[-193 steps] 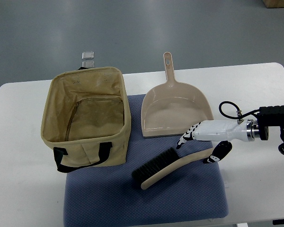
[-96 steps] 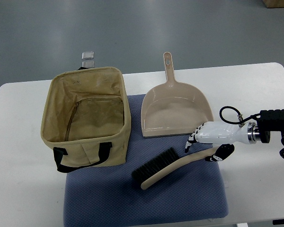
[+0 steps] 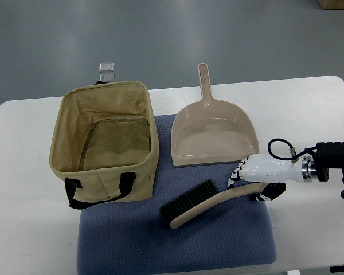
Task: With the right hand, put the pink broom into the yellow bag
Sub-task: 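Lift the brush with the right hand up over the dustpan, then lower the brush handle-first into the beige fabric bag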
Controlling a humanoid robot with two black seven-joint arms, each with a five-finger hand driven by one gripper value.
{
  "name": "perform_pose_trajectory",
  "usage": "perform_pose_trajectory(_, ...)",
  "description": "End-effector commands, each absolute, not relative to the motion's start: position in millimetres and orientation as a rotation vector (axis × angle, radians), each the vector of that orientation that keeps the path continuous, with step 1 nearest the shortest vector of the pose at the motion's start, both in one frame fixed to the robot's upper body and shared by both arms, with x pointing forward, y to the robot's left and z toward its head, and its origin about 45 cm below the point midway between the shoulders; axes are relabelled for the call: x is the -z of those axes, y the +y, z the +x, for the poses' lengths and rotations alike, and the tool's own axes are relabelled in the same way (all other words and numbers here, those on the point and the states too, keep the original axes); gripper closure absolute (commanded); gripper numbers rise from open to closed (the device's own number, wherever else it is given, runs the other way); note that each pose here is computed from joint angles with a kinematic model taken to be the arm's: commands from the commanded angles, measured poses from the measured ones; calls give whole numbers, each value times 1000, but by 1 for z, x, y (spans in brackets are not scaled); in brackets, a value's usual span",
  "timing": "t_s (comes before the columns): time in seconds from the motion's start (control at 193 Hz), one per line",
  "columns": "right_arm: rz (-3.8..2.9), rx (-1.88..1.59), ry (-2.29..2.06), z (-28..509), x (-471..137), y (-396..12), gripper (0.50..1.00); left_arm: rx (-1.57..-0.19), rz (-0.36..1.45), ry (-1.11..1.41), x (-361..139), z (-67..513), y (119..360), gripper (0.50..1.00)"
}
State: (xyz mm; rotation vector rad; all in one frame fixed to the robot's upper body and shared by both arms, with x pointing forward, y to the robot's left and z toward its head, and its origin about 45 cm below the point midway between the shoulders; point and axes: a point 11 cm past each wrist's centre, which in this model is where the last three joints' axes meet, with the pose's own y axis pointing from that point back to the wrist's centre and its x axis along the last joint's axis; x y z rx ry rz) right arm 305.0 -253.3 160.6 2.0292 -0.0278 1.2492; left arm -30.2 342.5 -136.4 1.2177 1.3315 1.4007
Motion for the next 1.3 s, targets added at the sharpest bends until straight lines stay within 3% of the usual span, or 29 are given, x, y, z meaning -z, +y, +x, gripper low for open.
perform_pose_trajectory(0.0, 2015, -1276, -39, 313, -168, -252, 930, -1401, 1218, 1331, 136, -30, 342, 500)
perform_pose_trajectory(0.047, 2005, -1288, -49, 316, -171, -252, 1000, -1401, 1218, 1331, 136, -30, 342, 500)
perform_pose_trajectory(0.404, 1909, -1433, -177, 350, -219, -264, 1000, -1401, 1218, 1331, 136, -30, 342, 500)
perform_pose_trajectory(0.913, 1740, -1644, -509, 427, -401, -271, 1000, -1401, 1218, 1331, 136, -30, 342, 500)
perform_pose_trajectory(1.104, 1776, -1704, -537, 442, -447, -233, 1000, -1401, 1218, 1331, 136, -30, 342, 500)
perform_pose_trajectory(1.296, 1804, -1802, -463, 446, -455, -161, 1000, -1401, 1218, 1331, 136, -30, 342, 500)
